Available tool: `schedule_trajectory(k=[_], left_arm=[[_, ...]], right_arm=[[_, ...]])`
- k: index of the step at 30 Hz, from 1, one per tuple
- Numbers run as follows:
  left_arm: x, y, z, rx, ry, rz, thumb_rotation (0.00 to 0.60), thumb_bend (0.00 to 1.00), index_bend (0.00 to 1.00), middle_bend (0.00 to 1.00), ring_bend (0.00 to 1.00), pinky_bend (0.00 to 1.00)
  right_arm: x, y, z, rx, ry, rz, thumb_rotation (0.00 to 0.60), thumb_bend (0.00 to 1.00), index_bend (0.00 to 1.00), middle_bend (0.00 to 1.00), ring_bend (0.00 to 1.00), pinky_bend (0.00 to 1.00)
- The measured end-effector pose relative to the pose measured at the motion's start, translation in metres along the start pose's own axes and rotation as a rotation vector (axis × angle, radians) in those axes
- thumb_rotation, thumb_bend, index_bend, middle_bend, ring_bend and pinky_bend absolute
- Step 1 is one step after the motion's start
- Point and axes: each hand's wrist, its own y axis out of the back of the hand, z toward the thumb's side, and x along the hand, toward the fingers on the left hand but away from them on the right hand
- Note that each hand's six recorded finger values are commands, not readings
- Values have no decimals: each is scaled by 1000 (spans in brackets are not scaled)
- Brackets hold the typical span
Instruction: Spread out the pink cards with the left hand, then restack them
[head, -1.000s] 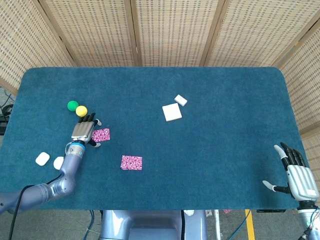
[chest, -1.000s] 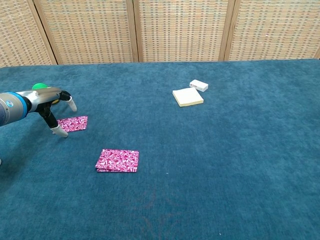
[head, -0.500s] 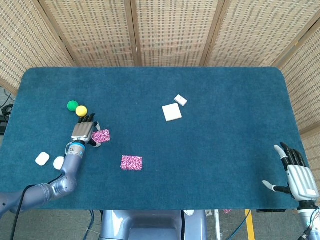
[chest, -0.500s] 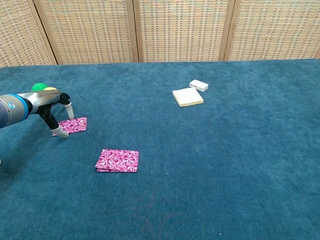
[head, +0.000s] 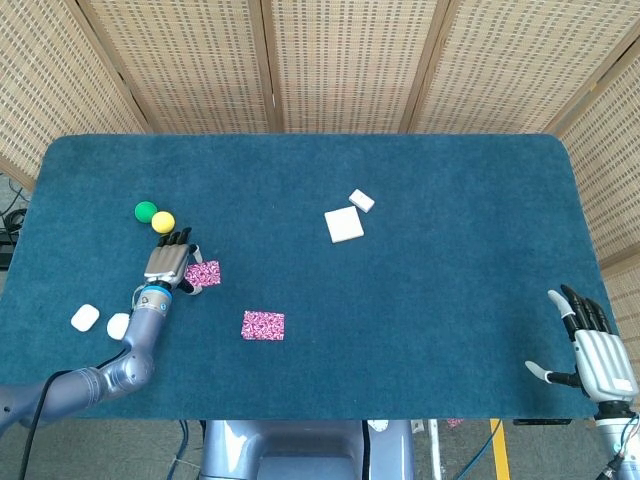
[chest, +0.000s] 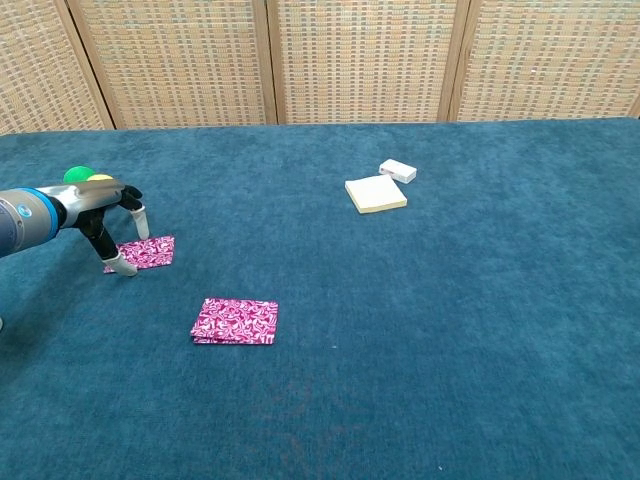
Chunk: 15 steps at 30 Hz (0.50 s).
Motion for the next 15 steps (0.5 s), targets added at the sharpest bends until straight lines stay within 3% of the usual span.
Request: schedule_trajectory(k=[15], left_arm=[[-4, 9, 3, -16, -19, 17, 600, 229, 496, 0, 0, 0]], right_arm=[[0, 0, 0, 0, -1, 0, 600, 2, 0, 0, 0, 0]])
